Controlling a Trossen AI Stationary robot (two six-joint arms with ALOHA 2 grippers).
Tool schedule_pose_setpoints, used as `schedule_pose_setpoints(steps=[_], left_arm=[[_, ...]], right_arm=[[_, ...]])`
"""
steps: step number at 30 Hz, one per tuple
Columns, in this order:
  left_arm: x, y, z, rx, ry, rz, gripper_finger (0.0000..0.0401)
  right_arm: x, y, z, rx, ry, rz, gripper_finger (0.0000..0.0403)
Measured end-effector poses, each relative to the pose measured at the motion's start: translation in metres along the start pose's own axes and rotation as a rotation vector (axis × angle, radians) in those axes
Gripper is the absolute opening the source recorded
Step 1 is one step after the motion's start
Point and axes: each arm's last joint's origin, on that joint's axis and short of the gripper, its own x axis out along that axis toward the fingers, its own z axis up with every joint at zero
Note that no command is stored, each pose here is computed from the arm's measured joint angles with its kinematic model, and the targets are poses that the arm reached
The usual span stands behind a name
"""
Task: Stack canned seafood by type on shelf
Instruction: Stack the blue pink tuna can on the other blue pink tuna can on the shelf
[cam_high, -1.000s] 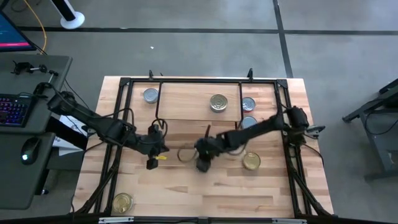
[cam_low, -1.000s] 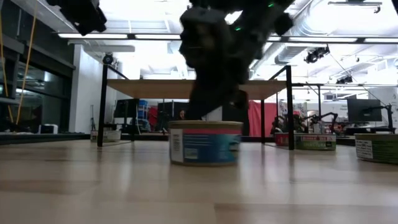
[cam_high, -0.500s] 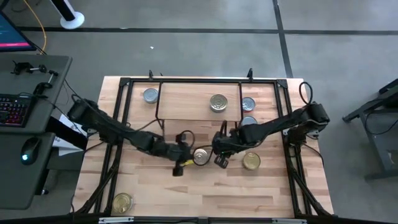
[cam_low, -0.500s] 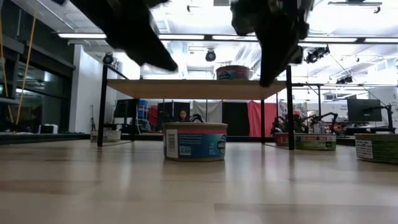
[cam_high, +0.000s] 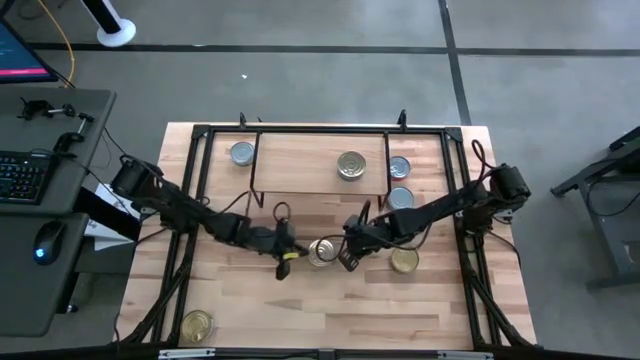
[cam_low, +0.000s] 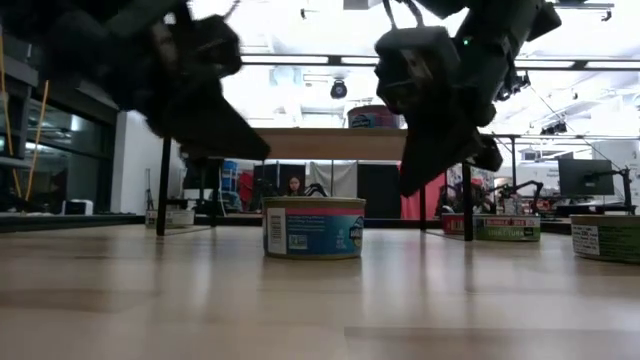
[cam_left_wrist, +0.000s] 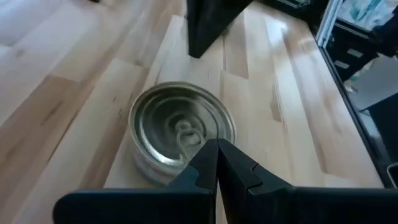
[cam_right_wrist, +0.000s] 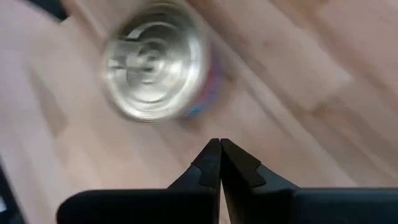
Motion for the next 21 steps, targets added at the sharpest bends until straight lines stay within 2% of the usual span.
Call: schedule_pose_setpoints(steps=[3, 6, 9, 21], left_arm=[[-0.001, 0.002, -0.001, 0.044, -0.054, 0.009, 0.0000], [0.004, -0.002, 0.005, 0.141, -0.114, 0.015, 0.0000], [0.014, 0.003, -0.007, 0.244, -0.033, 0.060, 0.0000], [0.025, 0.005, -0.019, 0.279, 0.020, 0.059, 0.0000]], right_arm=[[0.001, 0.000, 0.004, 0.023, -0.018, 0.017, 0.0000], [0.006, -0.008, 0.007, 0.103, -0.031, 0.007, 0.0000], [0.011, -0.015, 0.008, 0.183, -0.011, 0.059, 0.0000], [0.015, -0.020, 0.006, 0.368, -0.050, 0.093, 0.0000]])
